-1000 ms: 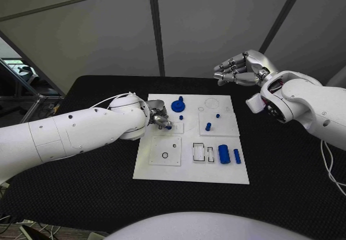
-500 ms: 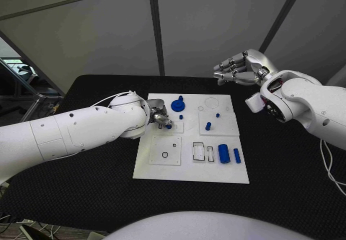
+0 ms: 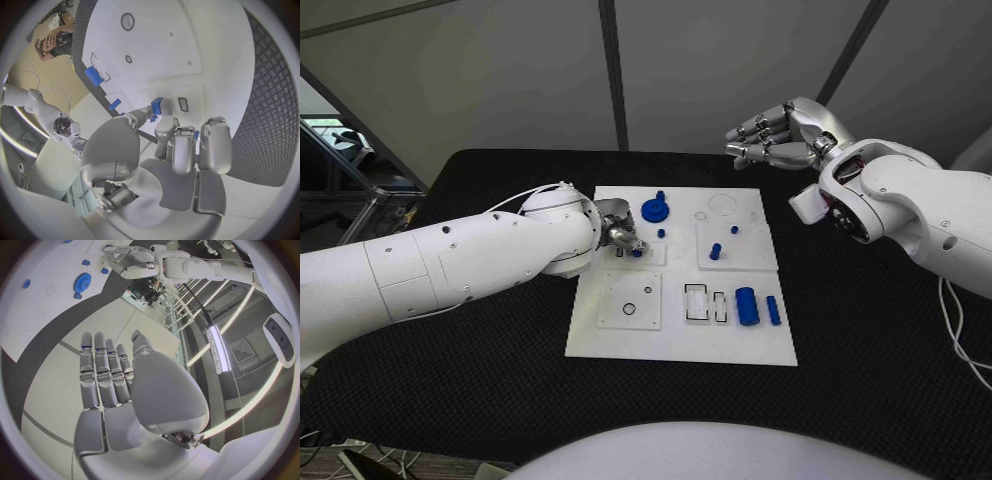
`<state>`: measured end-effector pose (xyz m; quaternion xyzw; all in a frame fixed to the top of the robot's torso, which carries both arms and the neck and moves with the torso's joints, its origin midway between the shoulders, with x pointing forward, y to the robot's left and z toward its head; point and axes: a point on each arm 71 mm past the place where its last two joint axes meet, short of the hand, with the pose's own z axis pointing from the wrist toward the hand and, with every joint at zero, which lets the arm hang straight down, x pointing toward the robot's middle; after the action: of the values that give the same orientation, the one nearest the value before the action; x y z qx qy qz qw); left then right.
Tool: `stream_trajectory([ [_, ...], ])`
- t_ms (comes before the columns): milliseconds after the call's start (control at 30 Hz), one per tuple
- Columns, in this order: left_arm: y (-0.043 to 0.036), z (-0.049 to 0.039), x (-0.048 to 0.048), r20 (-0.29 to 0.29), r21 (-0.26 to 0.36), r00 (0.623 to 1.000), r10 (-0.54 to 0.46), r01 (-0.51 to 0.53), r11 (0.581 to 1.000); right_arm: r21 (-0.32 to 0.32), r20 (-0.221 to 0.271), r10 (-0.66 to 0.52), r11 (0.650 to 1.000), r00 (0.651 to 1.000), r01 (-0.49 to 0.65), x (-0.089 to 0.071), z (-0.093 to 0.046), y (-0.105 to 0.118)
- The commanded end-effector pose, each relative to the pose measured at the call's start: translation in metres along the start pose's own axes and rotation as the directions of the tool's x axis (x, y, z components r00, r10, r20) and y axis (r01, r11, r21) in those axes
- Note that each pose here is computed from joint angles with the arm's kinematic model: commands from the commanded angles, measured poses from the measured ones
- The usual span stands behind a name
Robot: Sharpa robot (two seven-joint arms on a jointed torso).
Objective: Assemble the parts on the task board
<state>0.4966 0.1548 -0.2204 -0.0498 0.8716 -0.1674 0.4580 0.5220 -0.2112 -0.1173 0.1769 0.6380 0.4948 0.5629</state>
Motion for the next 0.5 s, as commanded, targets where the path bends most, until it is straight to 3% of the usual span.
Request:
stream_trajectory([
  [33,-0.0012,0.0006,0.0040,-0.030,0.000,1.000,0.005,-0.005,1.000,-0.006,-0.008,-0.001,1.000,1.000,0.001,0.0004,0.0005,0.0013],
  [500,0.0004,0.0043,0.0013,-0.016,-0.010,1.000,-0.002,0.002,1.000,-0.006,-0.010,-0.001,1.000,1.000,0.001,0.0005,0.0005,0.0013],
])
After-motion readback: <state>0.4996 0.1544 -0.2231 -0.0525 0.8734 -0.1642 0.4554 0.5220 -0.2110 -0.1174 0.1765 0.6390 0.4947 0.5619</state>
